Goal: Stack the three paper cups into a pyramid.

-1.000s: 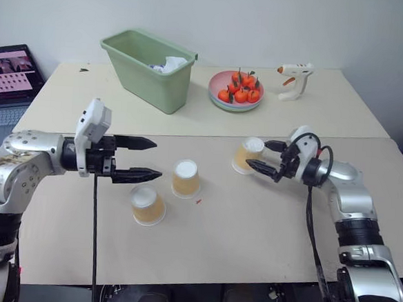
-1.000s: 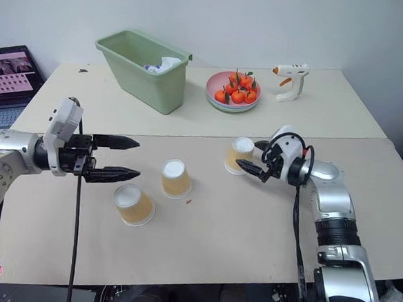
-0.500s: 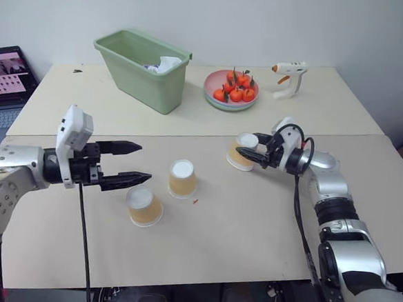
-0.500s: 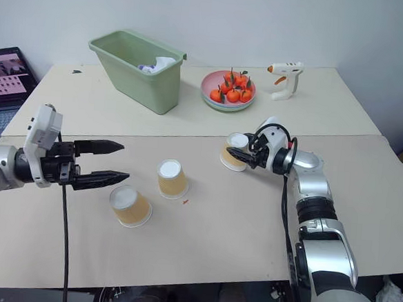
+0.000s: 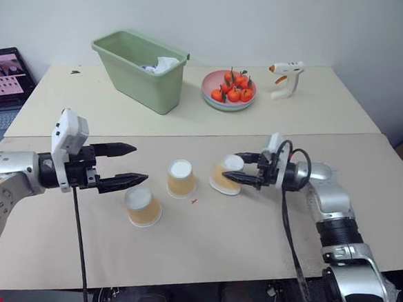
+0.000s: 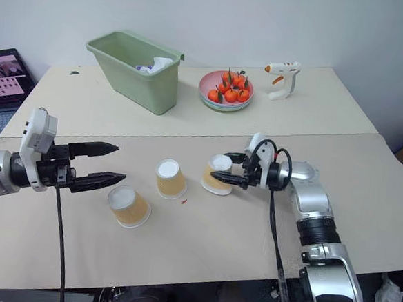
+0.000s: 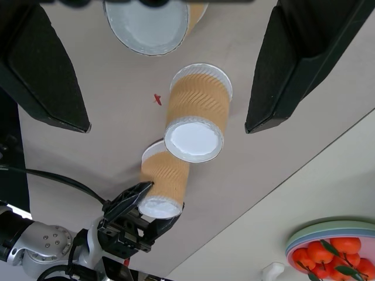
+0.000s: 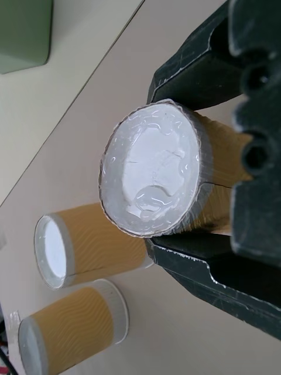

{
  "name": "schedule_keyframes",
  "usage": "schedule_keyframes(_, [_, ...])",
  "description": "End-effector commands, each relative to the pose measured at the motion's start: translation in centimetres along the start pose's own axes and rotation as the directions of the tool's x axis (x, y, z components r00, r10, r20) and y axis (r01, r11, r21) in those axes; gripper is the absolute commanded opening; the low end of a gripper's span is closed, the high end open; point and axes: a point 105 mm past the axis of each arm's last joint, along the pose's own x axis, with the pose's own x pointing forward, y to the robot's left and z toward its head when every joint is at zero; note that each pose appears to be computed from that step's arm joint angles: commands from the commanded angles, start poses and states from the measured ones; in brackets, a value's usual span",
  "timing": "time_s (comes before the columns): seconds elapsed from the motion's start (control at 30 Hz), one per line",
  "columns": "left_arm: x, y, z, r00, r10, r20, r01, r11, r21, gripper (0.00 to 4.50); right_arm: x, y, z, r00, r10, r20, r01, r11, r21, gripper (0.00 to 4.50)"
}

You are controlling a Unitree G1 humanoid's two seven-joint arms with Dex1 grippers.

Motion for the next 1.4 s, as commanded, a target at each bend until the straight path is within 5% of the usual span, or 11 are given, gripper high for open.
schedule_keyframes(0.03, [-0.2,-0.2,1.0,1.000,0.007,0.030,-0.009,0.999,0.040,4.50,0.6,0.2,1.2,0.999,0.007,0.035,-0.006,1.000,-0.024,2.73])
schedule_keyframes(0.67, [-0.6,-0.2,1.3,0.998,0.043,0.047,-0.045,0.998,0.039,4.50,2.6,1.5,0.6,0.997,0.068,0.048,-0.067,0.998,-0.013,2.73])
schedule_keyframes(0.73, [-0.6,-0.2,1.3,0.998,0.045,0.049,-0.047,0.998,0.038,4.50,2.6,1.6,0.3,0.997,0.075,0.036,-0.075,0.997,-0.010,3.72])
schedule_keyframes(0.83, [-0.5,-0.1,1.4,0.998,0.045,0.054,-0.047,0.998,0.039,4.50,2.4,1.3,-0.5,0.999,0.048,-0.009,-0.048,0.999,-0.017,4.48])
schedule_keyframes(1.07, [-0.1,0.2,1.4,0.997,0.030,0.072,-0.032,0.999,0.025,4.50,-0.8,1.9,0.6,0.989,0.146,0.038,-0.149,0.985,0.092,4.48])
schedule_keyframes(1.4, [-0.1,1.5,1.7,0.991,0.049,0.123,-0.046,0.999,-0.022,4.50,-4.8,0.7,-0.1,0.998,0.052,-0.018,-0.050,0.992,0.118,4.48])
